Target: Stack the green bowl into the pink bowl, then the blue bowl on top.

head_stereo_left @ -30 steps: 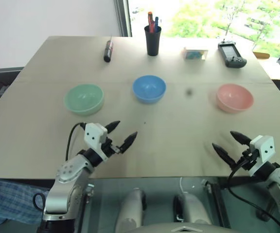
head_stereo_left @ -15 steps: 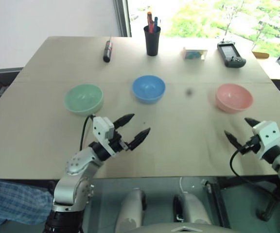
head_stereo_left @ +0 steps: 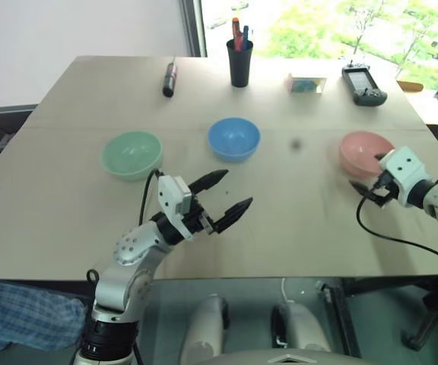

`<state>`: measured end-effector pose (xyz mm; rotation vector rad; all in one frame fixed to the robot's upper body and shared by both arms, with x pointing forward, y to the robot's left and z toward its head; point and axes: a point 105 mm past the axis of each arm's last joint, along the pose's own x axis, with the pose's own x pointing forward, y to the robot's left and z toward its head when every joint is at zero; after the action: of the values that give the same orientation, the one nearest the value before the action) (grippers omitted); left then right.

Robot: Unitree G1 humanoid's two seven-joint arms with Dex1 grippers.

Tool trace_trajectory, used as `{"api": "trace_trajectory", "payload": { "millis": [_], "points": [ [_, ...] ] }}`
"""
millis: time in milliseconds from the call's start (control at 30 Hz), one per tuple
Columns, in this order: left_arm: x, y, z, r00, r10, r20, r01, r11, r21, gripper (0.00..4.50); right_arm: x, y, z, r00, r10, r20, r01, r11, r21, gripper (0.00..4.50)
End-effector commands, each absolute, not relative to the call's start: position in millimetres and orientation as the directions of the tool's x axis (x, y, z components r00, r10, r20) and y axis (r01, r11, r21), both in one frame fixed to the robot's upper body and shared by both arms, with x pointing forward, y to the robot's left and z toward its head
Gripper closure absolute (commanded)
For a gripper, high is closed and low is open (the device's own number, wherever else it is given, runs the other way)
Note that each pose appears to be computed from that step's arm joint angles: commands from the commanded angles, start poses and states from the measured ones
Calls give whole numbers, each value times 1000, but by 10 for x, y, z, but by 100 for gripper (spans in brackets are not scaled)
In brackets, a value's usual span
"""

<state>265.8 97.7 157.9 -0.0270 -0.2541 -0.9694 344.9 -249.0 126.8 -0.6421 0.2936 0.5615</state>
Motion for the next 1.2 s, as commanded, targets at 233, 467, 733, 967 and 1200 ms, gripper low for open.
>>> {"api": "trace_trajectory", "payload": {
  "millis": [233,467,733,967,1200],
  "points": [
    [2602,888,1699,499,-824,269,825,546,143,0,3688,-2563,1375,774,383,-504,-619,623,-478,113],
    [2585,893,1682,513,-814,274,817,561,137,0,3723,-2502,1398,757,414,-506,-647,587,-487,343],
    [2591,912,1669,512,-817,266,818,558,138,0,3660,-2370,1450,736,447,-509,-677,493,-547,447],
    [2602,926,1664,508,-821,260,820,554,144,0,3439,-1893,1629,648,554,-523,-737,282,-614,447],
    [2604,940,1657,510,-821,255,819,555,147,0,2924,-1108,1646,472,682,-559,-805,76,-589,447]
  ]
}}
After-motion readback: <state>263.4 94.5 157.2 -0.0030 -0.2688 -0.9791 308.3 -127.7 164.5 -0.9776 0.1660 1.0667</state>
